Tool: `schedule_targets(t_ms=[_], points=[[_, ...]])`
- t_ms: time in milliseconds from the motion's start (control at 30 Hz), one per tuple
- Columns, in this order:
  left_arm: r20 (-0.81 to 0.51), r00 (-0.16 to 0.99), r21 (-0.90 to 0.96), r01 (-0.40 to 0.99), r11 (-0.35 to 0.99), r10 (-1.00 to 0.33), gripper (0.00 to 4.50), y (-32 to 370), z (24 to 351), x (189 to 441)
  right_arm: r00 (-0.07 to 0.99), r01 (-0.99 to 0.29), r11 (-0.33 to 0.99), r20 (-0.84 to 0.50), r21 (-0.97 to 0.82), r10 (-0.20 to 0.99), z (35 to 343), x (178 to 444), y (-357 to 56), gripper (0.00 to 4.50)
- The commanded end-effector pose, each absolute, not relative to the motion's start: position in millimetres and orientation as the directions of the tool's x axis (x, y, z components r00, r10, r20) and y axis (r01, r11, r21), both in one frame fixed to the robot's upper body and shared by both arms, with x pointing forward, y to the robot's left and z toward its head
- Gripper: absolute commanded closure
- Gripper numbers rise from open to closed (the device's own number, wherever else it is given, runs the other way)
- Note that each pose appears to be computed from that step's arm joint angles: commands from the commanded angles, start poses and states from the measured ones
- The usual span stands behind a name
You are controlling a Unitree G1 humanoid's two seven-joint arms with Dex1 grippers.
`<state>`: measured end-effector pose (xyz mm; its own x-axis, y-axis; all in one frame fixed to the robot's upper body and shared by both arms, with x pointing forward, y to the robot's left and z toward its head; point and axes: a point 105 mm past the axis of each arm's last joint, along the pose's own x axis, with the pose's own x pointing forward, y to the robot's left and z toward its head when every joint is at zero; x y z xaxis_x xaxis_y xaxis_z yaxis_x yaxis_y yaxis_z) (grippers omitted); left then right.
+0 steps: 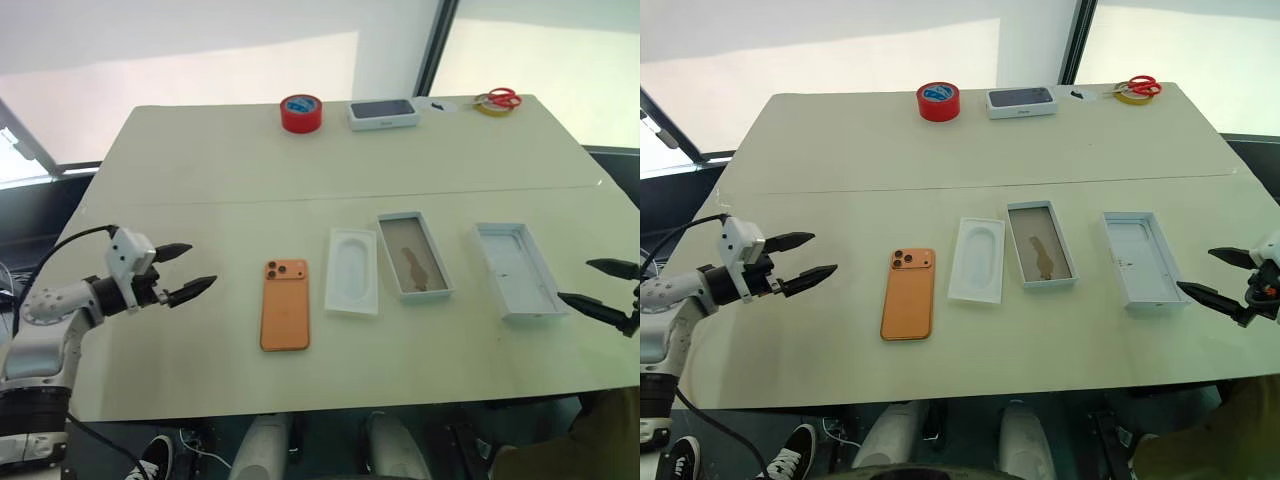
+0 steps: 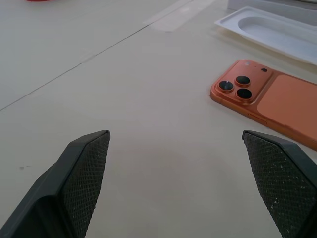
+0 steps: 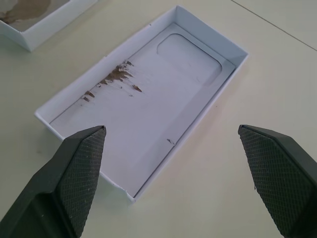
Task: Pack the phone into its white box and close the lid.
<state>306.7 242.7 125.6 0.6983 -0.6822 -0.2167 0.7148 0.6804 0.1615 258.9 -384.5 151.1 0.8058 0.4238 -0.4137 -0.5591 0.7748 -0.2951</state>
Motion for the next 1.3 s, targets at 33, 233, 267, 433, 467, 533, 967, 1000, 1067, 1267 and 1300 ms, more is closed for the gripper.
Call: schedule_targets(t_ms=[33, 233, 267, 433, 467, 533, 967, 1000, 1067, 1267, 1300], points=[[-0.212, 0.674, 0.166, 0.739, 0.653, -0.708, 0.00, 220.9, 139.5, 309.7, 0.807, -0.579, 0.743, -0.362, -0.336, 0.466, 168.6, 268.3, -369.2, 0.03], [-0.225, 0.542, -0.087, 0.817, 0.571, -0.810, 0.00, 158.8, 139.3, 306.5, 0.701, -0.713, 0.610, -0.315, -0.346, 0.640, 181.9, 284.9, -297.7, 0.03], [-0.233, 0.533, -0.103, 0.818, 0.566, -0.813, 0.00, 152.1, 137.9, 306.9, 0.681, -0.731, 0.588, -0.319, -0.347, 0.659, 181.1, 284.9, -288.0, 0.03], [-0.262, 0.549, -0.215, 0.768, 0.603, -0.793, 0.00, 114.4, 123.0, 323.9, 0.591, -0.798, 0.506, -0.259, -0.328, 0.764, 182.6, 288.4, -230.0, 0.03], [-0.252, 0.564, -0.260, 0.743, 0.617, -0.786, 0.00, 108.6, 124.2, 329.2, 0.576, -0.808, 0.493, -0.253, -0.323, 0.778, 181.7, 288.0, -221.7, 0.03], [-0.239, 0.558, -0.348, 0.715, 0.606, -0.795, 0.00, 95.7, 129.0, 335.0, 0.562, -0.815, 0.482, -0.243, -0.321, 0.790, 179.9, 289.1, -209.5, 0.03], [-0.347, 0.393, -0.527, 0.669, 0.524, -0.851, 0.00, 40.9, 122.0, 338.3, 0.514, -0.843, 0.434, -0.238, -0.317, 0.824, 173.4, 284.4, -179.4, 0.03], [-0.354, 0.382, -0.525, 0.674, 0.520, -0.854, 0.00, 38.2, 121.4, 338.2, 0.512, -0.844, 0.434, -0.234, -0.314, 0.827, 173.0, 284.5, -177.4, 0.03], [-0.374, 0.365, -0.552, 0.651, 0.521, -0.852, 0.00, 32.9, 116.5, 340.5, 0.511, -0.845, 0.435, -0.228, -0.312, 0.829, 170.5, 285.0, -173.4, 0.03], [-0.381, 0.337, -0.614, 0.604, 0.508, -0.861, 0.25, 25.8, 109.5, 343.5, 0.517, -0.840, 0.439, -0.223, -0.320, 0.826, 169.4, 285.9, -171.6, 0.01], [-0.373, 0.330, -0.625, 0.601, 0.498, -0.867, 0.53, 24.5, 110.4, 342.6, 0.518, -0.838, 0.439, -0.224, -0.323, 0.825, 169.6, 285.8, -172.0, 0.00]])
